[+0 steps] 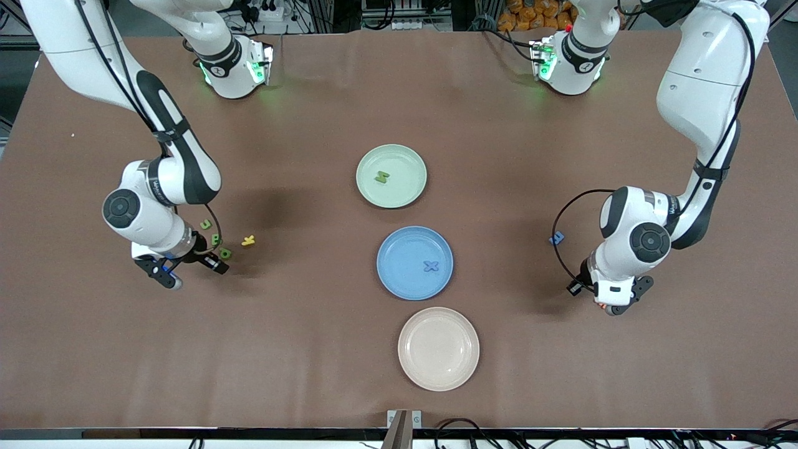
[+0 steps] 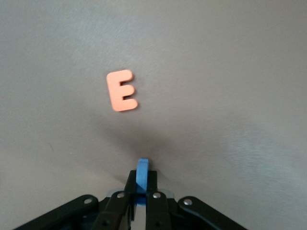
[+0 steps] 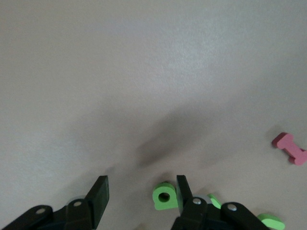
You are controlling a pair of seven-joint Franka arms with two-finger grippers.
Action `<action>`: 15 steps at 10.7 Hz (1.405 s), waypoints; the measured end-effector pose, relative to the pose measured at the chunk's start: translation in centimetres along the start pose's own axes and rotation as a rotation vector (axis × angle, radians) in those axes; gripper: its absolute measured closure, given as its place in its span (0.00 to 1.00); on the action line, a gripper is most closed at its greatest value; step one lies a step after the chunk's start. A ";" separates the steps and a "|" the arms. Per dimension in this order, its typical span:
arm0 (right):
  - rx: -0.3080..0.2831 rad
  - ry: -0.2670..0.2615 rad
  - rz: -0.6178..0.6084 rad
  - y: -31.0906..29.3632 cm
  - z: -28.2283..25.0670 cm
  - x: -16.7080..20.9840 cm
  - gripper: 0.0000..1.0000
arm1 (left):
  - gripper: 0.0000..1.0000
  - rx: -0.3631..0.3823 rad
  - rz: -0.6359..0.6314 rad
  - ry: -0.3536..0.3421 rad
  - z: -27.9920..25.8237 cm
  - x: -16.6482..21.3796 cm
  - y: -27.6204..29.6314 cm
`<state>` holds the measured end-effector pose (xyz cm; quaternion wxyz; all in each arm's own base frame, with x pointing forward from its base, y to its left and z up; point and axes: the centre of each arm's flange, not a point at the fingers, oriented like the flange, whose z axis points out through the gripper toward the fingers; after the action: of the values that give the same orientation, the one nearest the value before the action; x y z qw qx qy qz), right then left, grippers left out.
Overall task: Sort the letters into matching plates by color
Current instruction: 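Drop the I on the blue plate while the right gripper grasps green g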
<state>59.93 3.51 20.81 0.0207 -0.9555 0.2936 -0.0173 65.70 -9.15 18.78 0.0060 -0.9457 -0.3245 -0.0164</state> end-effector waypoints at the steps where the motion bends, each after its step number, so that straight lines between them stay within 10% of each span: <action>1: -0.003 -0.004 -0.009 0.3 0.4 -0.4 0.34 | 0.90 -0.012 0.007 0.008 -0.6 -0.1 0.7; 5: -0.019 -0.021 -0.080 1.3 1.4 -1.0 0.35 | 0.90 -0.059 0.099 0.044 -4.1 -4.3 6.0; 15: -0.018 -0.020 -0.138 1.4 2.0 -1.8 0.39 | 0.90 -0.169 0.304 0.042 -6.8 -29.7 21.6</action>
<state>57.76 3.38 18.66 0.0137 -0.9738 0.2269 -0.0065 55.36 -44.51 24.51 -0.0644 -0.9805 -0.1751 -0.0623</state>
